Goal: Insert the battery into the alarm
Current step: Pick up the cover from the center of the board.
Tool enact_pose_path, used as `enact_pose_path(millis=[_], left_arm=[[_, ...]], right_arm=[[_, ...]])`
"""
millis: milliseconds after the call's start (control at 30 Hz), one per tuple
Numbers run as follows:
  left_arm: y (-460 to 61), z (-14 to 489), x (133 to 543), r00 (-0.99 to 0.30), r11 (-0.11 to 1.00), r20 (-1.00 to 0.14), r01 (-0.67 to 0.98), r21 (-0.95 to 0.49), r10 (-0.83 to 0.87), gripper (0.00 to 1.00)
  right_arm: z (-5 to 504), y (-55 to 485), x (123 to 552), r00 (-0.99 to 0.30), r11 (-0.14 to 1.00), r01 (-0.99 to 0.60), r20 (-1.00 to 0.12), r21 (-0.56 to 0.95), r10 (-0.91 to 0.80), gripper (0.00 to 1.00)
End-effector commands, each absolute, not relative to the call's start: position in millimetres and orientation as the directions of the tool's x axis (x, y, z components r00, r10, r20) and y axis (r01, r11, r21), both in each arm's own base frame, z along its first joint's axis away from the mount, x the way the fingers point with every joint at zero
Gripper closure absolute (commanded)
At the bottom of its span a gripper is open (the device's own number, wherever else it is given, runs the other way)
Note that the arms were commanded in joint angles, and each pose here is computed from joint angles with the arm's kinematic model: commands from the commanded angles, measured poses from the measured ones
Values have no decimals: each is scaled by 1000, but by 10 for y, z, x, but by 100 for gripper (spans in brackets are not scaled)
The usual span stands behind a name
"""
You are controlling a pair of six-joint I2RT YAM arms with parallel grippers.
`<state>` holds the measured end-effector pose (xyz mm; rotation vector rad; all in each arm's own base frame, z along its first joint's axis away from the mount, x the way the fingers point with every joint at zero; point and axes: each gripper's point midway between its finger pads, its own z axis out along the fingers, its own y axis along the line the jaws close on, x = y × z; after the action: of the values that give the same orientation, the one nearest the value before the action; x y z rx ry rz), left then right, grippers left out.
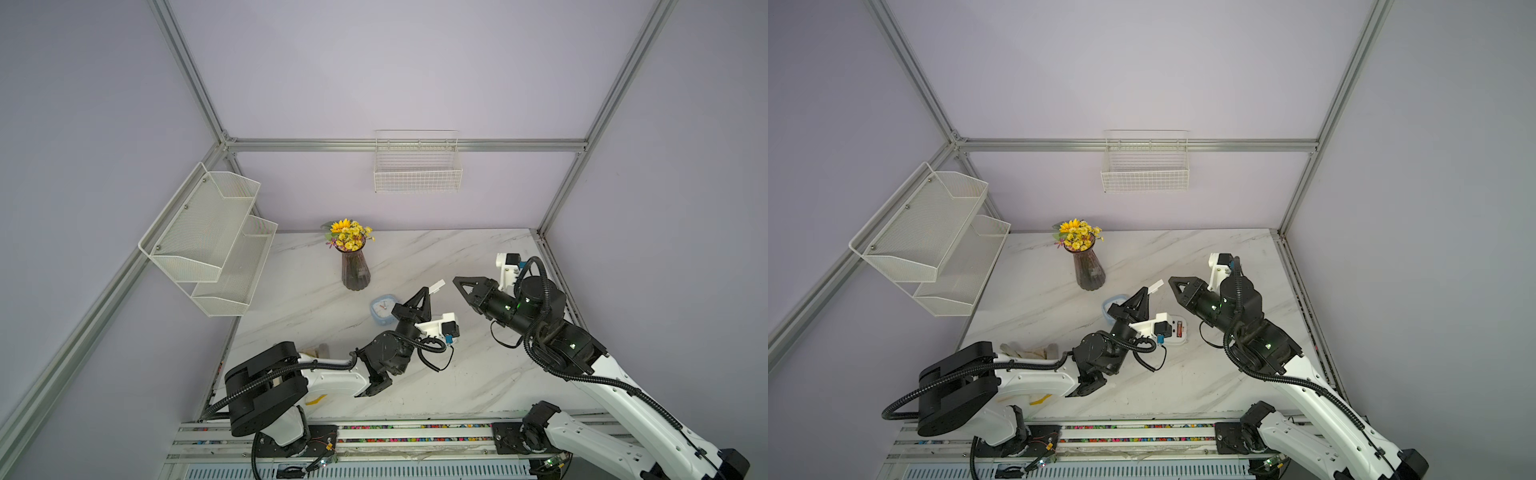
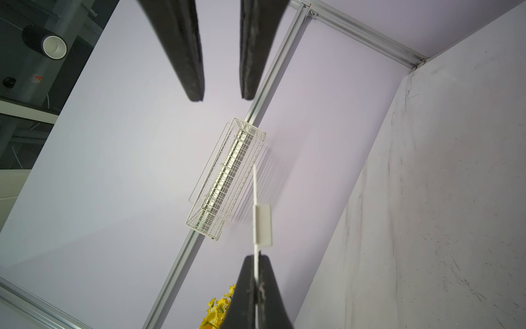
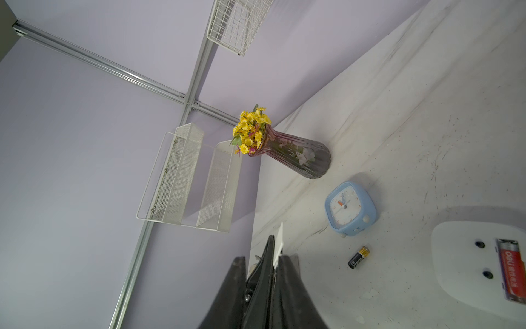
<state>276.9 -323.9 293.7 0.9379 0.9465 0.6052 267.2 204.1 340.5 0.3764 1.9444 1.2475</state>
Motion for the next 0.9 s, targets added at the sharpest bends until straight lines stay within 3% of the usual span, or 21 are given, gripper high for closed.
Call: enact_pose_path(millis=[0,400,767,867], left_arm=[[-3148,3192,2706,490,525,-419,-95,846,765,100],[-3226,3159,2646,507,497,-391,-88,864,769,100],[-3241,3152,2634,509,495,-389,-86,865,768,100],[-3239,3157,2629,511,497,-390,-86,864,766,100]], right_arm=[[3358,2172,2699,-687,477,-180,-457,860,565,76],[3319,2271,2737,-713,449,-176,-428,876,556,78],[3181,2282,2771,-728,478,-133,-412,868,547,99],[3145,2265,2778,-727,491,-121,-414,863,548,100]])
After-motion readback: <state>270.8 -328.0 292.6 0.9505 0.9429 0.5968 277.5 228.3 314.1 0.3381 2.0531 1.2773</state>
